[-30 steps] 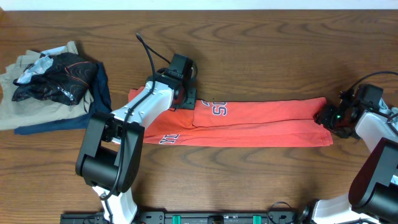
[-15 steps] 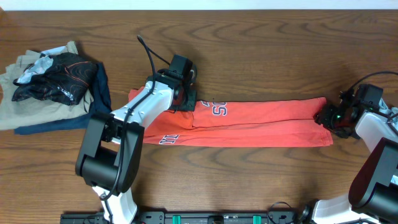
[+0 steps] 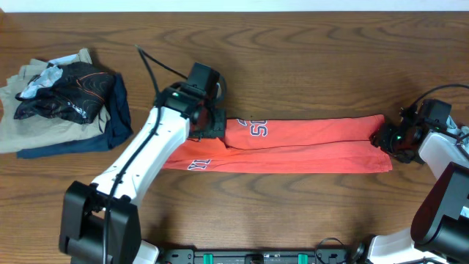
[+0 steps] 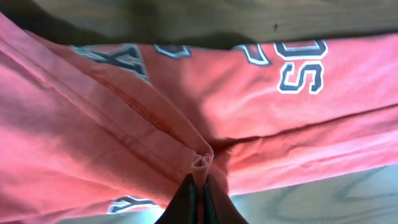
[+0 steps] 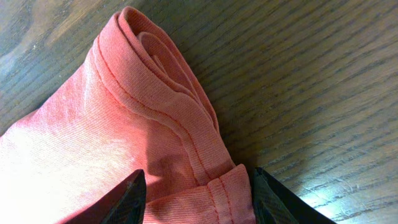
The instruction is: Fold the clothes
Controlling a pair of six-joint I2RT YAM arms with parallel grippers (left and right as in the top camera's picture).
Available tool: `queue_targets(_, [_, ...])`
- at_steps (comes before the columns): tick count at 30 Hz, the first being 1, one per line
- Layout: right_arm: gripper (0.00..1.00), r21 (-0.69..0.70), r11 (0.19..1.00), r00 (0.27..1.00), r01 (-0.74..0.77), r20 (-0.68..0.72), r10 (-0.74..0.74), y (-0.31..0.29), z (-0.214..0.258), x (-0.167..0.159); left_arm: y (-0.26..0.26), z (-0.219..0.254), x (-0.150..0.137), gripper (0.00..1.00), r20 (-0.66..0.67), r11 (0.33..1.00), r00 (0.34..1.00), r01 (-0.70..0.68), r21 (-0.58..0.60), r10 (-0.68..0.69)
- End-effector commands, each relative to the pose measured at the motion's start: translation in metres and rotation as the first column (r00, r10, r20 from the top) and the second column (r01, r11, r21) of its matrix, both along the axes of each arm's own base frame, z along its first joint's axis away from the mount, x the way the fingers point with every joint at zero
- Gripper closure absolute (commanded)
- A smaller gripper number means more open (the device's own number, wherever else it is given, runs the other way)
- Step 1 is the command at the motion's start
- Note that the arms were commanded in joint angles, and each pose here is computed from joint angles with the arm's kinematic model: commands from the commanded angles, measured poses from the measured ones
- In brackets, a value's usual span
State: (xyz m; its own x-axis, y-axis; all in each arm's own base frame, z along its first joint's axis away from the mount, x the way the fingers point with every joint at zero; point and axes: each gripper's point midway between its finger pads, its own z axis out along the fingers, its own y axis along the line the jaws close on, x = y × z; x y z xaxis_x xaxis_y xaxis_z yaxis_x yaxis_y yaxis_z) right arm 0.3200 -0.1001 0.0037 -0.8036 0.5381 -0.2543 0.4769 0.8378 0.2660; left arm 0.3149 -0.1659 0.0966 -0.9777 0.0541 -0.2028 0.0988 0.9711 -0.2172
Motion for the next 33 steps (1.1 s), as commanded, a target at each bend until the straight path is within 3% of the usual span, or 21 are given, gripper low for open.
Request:
queue_targets(1, [0.48,0.013,1.0,1.0,-0.005,-0.011,0.005,0.003,-0.004,-0.002,-0.021,-0.015,-0.019,0.94,-0.065,1.0,0.998,-0.006,-0.029,0.004])
queue_targets(9, [0.48,0.016,1.0,1.0,-0.005,-0.015,0.005,0.004,-0.004,-0.004,-0.05,-0.029,-0.051,0.94,-0.141,1.0,0.99,0.009,-0.005,-0.009])
queue_targets(18, [0.48,0.015,1.0,1.0,-0.004,-0.016,0.005,0.004,-0.004,-0.004,-0.041,-0.031,-0.033,0.91,-0.042,0.997,0.999,-0.03,0.077,0.034])
queue_targets(26, [0.48,0.014,1.0,1.0,-0.004,-0.014,0.005,0.004,-0.004,-0.003,-0.064,-0.028,-0.069,0.92,-0.233,0.997,0.972,-0.019,-0.073,0.001])
queue_targets(33, [0.48,0.012,1.0,1.0,-0.004,-0.009,0.005,0.003,-0.003,-0.002,-0.054,-0.029,-0.09,0.94,-0.325,0.999,0.946,-0.021,-0.037,0.008])
